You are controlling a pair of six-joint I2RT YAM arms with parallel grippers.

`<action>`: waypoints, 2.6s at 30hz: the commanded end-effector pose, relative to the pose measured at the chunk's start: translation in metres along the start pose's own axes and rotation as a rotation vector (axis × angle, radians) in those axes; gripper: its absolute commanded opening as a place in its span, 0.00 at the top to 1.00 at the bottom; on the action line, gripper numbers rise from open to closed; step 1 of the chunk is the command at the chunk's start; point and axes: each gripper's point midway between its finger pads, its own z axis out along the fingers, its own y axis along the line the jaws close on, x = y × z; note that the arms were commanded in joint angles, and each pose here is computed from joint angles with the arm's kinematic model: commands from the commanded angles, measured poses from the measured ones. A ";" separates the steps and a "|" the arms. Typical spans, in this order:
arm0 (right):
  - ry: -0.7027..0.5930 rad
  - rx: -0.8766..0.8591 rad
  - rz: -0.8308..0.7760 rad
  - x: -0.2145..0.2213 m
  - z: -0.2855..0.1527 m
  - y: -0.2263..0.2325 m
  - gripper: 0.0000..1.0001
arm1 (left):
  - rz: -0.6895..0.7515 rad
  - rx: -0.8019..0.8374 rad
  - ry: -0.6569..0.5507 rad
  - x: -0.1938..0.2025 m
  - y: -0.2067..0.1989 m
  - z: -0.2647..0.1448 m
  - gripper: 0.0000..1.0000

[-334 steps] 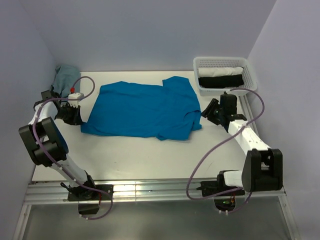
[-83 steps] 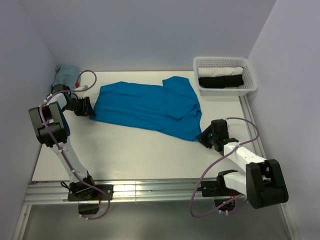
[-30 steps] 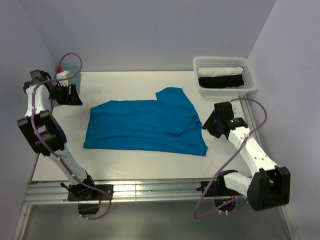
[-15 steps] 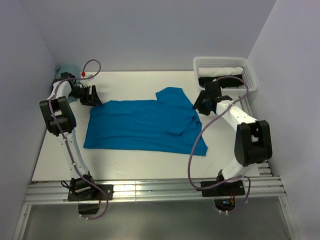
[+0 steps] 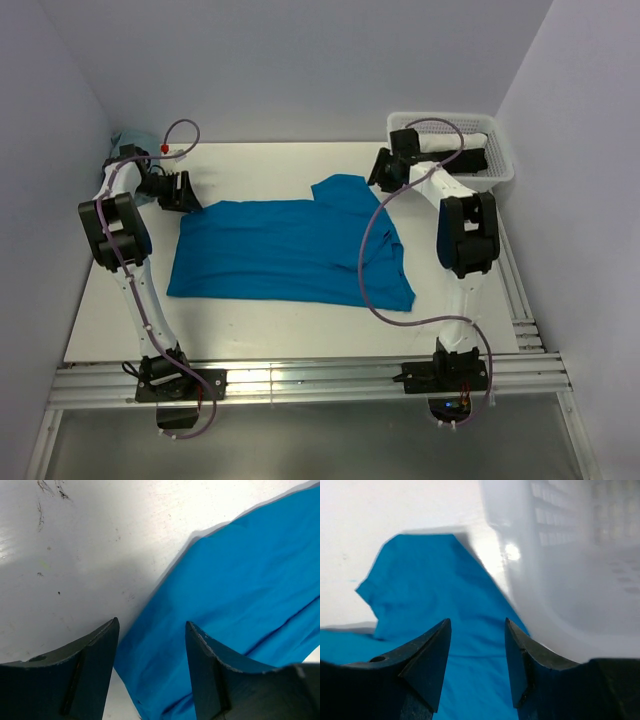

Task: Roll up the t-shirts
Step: Fold the tshirt

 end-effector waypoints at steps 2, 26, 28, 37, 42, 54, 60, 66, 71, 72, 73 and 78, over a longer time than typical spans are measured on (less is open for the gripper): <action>-0.036 -0.015 -0.044 -0.037 0.006 0.017 0.45 | 0.031 -0.009 0.008 -0.003 0.000 0.000 0.40; 0.074 0.209 -0.152 0.010 0.064 0.018 0.47 | 0.050 0.011 0.024 0.003 -0.008 0.004 0.52; 0.068 0.200 -0.148 0.008 0.065 0.020 0.52 | 0.051 0.015 0.023 0.003 -0.009 0.004 0.58; -0.064 0.158 -0.128 -0.021 0.040 0.033 0.87 | 0.088 0.044 -0.035 -0.013 -0.023 -0.007 0.93; -0.157 0.123 -0.119 -0.038 0.005 0.040 0.98 | 0.167 0.039 -0.109 -0.029 -0.036 -0.022 0.98; -0.240 0.078 -0.094 -0.029 -0.063 0.042 1.00 | 0.342 -0.016 -0.066 -0.014 -0.039 -0.037 0.99; -0.208 0.105 -0.089 0.009 -0.082 0.028 1.00 | 0.404 -0.045 0.031 0.019 -0.039 -0.046 1.00; -0.185 0.134 -0.087 0.050 -0.101 0.015 1.00 | 0.463 -0.083 0.080 0.048 -0.043 -0.056 1.00; -0.181 0.146 -0.056 0.075 -0.121 -0.001 1.00 | 0.486 -0.122 0.103 0.067 -0.043 -0.060 1.00; -0.178 0.149 -0.048 0.079 -0.123 -0.004 1.00 | 0.488 -0.130 0.111 0.072 -0.041 -0.060 1.00; -0.174 0.150 -0.044 0.086 -0.126 -0.009 1.00 | 0.491 -0.140 0.109 0.073 -0.041 -0.062 1.00; -0.137 0.151 -0.018 0.110 -0.129 -0.021 1.00 | 0.476 -0.150 0.130 0.085 -0.038 -0.062 0.98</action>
